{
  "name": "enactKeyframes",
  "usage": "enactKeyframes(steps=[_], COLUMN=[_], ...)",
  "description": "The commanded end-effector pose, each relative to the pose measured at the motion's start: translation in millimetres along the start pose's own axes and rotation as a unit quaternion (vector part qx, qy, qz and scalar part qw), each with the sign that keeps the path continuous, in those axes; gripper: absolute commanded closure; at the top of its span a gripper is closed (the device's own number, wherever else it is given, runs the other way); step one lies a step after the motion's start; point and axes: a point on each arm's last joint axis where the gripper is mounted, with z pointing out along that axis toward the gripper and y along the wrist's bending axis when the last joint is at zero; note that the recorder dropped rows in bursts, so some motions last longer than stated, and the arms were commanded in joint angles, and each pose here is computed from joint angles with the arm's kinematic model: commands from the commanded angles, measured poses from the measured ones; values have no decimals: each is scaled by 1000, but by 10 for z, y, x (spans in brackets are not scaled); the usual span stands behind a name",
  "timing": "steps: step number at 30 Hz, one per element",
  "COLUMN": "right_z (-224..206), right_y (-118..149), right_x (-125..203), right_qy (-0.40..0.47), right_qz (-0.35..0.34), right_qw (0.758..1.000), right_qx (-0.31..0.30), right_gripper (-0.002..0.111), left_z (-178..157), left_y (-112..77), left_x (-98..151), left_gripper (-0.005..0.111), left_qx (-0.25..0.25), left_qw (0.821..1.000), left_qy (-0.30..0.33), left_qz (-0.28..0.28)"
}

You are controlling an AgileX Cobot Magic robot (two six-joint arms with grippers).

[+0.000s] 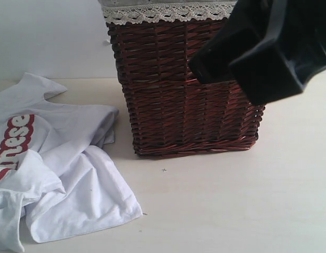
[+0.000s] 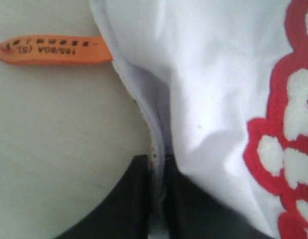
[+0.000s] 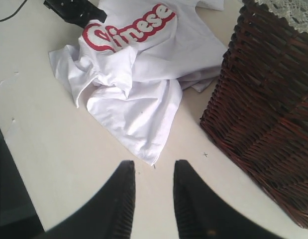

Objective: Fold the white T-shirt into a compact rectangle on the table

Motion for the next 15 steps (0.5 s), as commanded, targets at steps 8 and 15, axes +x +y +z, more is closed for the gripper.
enactKeyframes(steps=[8,15], right_z=[-6,-6], right_y=[-9,12], right_x=[6,5], right_qy=[-1,-2], right_qz=[-1,2], right_qw=[1000,1000], right_qx=[2,-9], right_gripper=[80,80], left_z=[-304,-682], left_y=[240,380], left_x=[54,-134], left_gripper=[107,107], left_qx=[-25,-87], left_qw=[998,995], left_qy=[46,27], left_qz=[-28,-36])
